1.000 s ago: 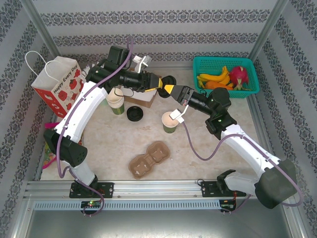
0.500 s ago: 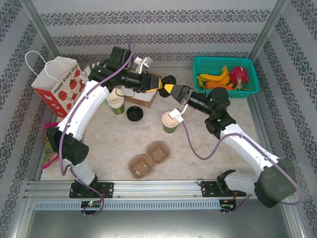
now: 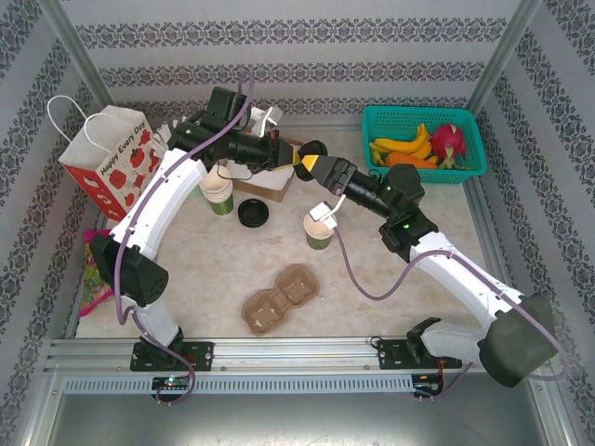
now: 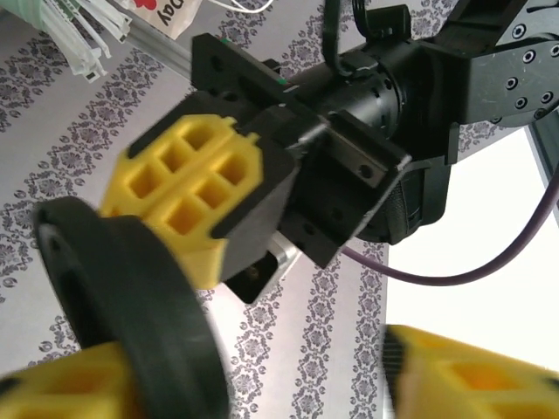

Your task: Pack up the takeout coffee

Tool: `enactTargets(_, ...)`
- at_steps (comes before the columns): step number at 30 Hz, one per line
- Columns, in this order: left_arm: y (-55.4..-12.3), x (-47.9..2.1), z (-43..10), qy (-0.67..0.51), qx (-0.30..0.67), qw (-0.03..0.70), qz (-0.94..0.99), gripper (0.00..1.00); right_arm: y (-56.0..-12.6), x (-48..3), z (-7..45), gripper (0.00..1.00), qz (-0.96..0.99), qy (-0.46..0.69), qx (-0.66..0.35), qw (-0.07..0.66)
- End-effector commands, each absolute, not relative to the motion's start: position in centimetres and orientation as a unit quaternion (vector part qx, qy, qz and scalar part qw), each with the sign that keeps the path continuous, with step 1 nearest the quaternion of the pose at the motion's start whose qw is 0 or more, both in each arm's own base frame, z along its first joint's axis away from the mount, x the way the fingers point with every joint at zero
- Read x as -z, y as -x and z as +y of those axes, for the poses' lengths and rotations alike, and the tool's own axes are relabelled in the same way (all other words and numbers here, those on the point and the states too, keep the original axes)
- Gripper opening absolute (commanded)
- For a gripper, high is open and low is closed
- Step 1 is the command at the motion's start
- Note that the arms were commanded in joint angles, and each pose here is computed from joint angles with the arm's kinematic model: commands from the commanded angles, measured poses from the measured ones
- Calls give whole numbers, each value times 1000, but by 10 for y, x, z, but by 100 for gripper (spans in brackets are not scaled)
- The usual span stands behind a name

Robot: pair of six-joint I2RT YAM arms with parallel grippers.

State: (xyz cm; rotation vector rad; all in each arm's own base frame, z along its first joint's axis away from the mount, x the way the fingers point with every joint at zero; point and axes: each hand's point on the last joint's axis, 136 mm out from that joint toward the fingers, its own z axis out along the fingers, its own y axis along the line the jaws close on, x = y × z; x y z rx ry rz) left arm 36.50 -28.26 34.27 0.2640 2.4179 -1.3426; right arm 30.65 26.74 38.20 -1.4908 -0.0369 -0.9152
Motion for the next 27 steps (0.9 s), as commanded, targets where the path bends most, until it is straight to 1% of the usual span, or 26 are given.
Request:
enactTargets(1, -364, -356, -278, -118, 458, 215, 854, 0, -331, -355, 265, 96, 86, 679, 372, 627)
enactTargets(2, -367, -354, -274, -117, 442, 227, 860, 0, -334, -353, 263, 98, 118, 679, 357, 631)
enactTargets(4, -373, -349, -267, -112, 415, 244, 869, 0, -333, -344, 259, 98, 171, 688, 314, 632)
enactTargets(6, -378, -343, -259, -103, 390, 258, 878, 0, -329, -339, 257, 98, 226, 676, 269, 648)
enactTargets(8, -382, -338, -254, -95, 372, 265, 885, 0, -327, -340, 257, 98, 269, 660, 252, 655)
enactTargets(13, -384, -326, -246, -83, 348, 270, 894, 0, -338, -350, 260, 98, 370, 612, 215, 665)
enactTargets(16, -385, -320, -241, -78, 335, 277, 897, 0, -344, -345, 251, 98, 440, 561, 193, 674)
enactTargets(19, -388, -316, -234, -73, 315, 289, 901, 0, -339, -341, 241, 98, 504, 507, 151, 683)
enactTargets(23, -391, -304, -223, -60, 279, 286, 915, 0, -322, -341, 228, 98, 589, 398, 17, 703)
enactTargets(27, -390, -292, -224, -63, 266, 275, 922, 0, -319, -327, 207, 98, 679, 285, -58, 674)
